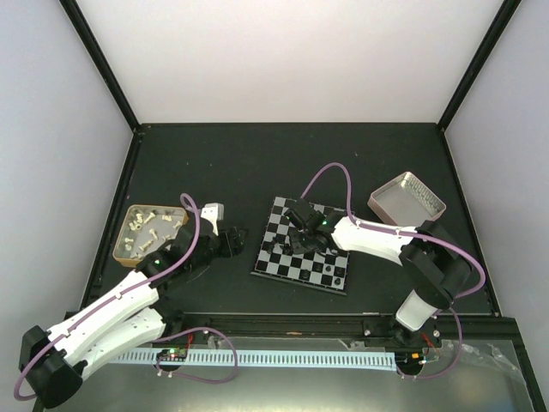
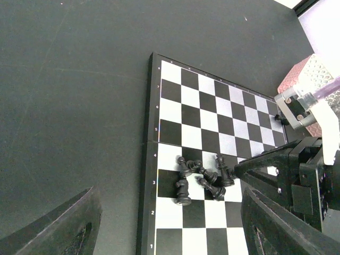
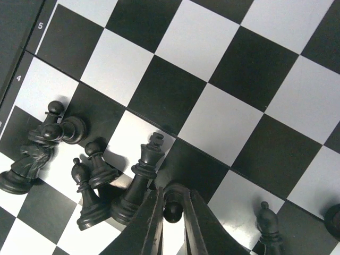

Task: Set up the chess pieces on the board
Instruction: Move the chess piece to the chessboard, then pick up the chess piece from the chessboard.

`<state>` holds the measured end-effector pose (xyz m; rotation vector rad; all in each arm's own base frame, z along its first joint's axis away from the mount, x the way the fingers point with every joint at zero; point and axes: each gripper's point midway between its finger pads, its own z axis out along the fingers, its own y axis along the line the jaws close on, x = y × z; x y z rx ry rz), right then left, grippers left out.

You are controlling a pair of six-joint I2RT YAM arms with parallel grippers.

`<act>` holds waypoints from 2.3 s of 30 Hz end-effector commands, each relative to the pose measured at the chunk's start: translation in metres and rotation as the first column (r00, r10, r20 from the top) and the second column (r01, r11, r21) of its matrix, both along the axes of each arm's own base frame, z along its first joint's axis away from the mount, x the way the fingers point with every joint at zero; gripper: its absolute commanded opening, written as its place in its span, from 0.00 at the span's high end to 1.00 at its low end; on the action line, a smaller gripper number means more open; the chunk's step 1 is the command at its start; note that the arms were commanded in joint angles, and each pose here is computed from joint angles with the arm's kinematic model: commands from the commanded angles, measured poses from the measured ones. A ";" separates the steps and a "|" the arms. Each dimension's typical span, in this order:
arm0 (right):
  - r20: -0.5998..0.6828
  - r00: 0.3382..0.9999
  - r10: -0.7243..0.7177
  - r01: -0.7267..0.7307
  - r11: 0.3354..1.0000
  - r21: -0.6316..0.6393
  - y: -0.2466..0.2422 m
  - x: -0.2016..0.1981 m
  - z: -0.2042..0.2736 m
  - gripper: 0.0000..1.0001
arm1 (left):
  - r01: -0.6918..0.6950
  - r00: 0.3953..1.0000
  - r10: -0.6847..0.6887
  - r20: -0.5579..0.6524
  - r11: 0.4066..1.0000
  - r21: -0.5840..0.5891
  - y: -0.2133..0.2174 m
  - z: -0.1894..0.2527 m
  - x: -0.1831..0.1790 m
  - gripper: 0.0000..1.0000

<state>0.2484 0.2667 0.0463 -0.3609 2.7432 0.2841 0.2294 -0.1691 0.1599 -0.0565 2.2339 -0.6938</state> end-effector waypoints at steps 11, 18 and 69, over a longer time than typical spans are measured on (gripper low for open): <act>0.000 1.000 0.029 -0.029 0.998 -0.051 -0.013 -0.019 0.002 0.99 | 0.019 1.000 -0.019 0.006 1.000 -0.018 -0.003 0.001 0.001 0.27; -0.031 0.999 0.019 -0.021 0.997 -0.069 -0.029 -0.045 0.001 0.99 | 0.030 1.000 -0.030 -0.008 0.999 -0.022 -0.006 -0.002 0.000 0.27; 0.138 0.987 -0.086 0.101 0.989 -0.107 -0.054 -0.001 0.020 0.61 | 0.043 0.999 -0.043 -0.025 0.999 -0.025 -0.009 -0.003 -0.001 0.27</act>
